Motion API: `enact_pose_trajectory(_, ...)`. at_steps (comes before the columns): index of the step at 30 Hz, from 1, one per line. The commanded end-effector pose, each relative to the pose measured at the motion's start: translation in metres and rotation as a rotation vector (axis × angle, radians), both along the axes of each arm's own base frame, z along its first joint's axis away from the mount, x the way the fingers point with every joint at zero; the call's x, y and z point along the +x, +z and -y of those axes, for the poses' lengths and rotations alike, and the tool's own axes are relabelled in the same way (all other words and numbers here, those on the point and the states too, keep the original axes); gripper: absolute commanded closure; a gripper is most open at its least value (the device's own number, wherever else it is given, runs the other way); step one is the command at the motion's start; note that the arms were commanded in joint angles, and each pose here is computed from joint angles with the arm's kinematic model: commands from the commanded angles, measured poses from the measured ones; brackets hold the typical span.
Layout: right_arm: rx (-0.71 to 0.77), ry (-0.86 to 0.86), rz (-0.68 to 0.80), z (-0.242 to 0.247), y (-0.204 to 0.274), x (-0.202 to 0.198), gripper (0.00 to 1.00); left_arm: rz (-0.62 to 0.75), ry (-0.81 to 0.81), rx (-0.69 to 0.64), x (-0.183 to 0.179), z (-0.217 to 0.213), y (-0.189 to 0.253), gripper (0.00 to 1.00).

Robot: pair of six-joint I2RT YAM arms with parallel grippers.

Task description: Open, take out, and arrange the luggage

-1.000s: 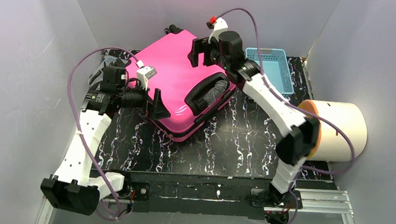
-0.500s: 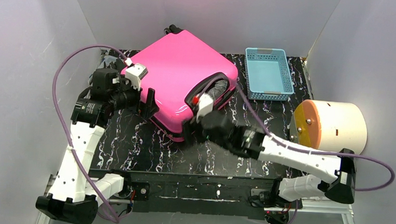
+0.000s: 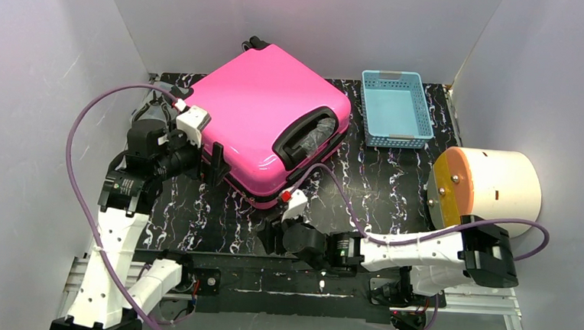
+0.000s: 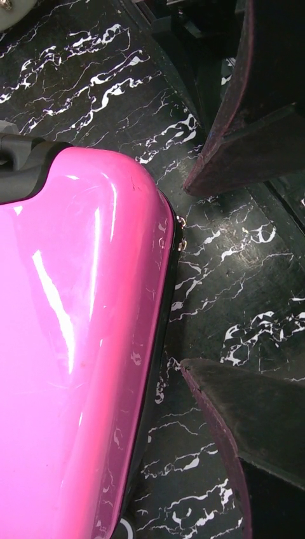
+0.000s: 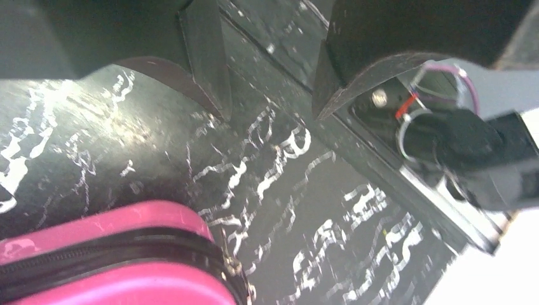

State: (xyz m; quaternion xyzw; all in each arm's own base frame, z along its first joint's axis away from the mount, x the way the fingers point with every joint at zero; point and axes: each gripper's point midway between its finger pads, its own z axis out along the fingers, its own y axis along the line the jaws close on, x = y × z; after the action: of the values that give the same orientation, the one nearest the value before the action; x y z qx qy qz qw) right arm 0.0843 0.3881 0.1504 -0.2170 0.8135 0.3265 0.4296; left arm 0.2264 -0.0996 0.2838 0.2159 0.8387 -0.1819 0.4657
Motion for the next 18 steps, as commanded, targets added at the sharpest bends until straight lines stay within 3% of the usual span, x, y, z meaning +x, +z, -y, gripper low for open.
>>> enact_pose_trajectory(1, 0.333, -0.133, 0.009, -0.036, 0.053, 0.020, 0.42, 0.036, -0.006, -0.055, 0.003, 0.006, 0.004, 0.02)
enact_pose_trajectory(6, 0.290, -0.141, -0.003, -0.061, 0.027, 0.036, 0.43, 0.047, -0.029, -0.074, -0.001, 0.010, 0.006, 0.02)
enact_pose_trajectory(10, 0.262, -0.188, -0.057, -0.065, 0.008, 0.052, 0.57, 0.068, -0.027, -0.066, -0.003, 0.009, 0.012, 0.02)
enact_pose_trajectory(18, 0.202, -0.232, -0.030, -0.065, -0.011, 0.070, 0.56, 0.065, -0.061, -0.085, -0.009, 0.014, 0.015, 0.02)
